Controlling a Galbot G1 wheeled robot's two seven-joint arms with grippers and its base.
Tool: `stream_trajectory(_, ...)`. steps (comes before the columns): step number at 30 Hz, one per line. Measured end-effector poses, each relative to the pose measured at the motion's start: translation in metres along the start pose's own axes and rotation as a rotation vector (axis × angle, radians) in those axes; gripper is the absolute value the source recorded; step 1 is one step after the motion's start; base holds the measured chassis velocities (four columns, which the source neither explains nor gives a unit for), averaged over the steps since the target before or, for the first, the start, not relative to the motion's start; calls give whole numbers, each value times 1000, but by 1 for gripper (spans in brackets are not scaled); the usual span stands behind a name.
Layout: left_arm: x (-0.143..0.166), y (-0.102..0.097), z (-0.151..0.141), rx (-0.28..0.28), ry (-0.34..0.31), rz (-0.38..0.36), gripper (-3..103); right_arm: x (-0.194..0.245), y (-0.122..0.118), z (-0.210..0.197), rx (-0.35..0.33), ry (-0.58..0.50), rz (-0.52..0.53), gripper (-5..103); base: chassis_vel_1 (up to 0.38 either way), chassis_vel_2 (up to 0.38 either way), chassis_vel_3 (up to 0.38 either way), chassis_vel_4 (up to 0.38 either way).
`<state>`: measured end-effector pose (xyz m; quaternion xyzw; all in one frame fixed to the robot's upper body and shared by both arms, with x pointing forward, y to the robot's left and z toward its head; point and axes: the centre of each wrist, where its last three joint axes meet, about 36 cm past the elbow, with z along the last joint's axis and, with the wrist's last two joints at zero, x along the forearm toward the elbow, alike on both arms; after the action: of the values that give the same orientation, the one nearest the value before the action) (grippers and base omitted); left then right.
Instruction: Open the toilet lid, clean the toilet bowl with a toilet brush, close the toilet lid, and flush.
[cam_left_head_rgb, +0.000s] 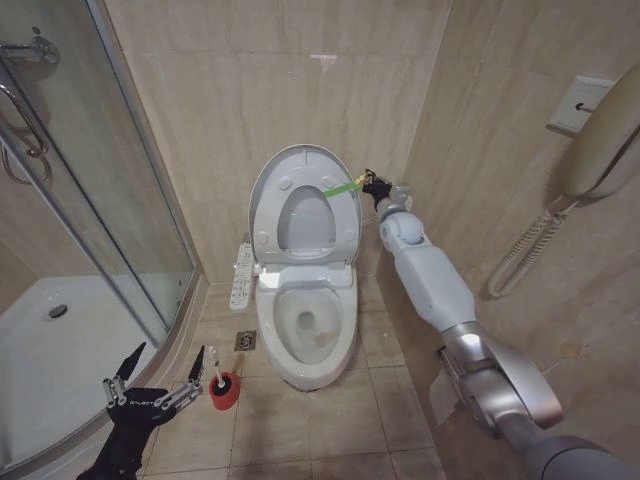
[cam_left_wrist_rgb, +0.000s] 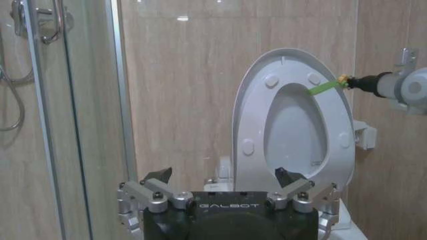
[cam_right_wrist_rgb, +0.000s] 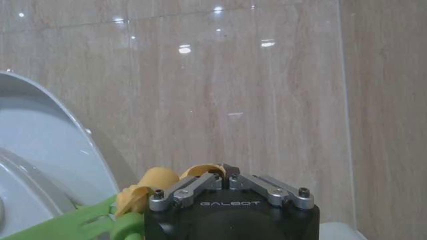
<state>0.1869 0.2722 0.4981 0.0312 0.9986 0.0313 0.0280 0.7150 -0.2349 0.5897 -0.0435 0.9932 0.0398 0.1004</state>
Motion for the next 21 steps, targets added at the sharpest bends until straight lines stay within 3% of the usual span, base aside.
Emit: stream_trajectory(21,0,0,0,0,0,0,100,-12,-3,-11,30,6,24,1,0,0,0,0)
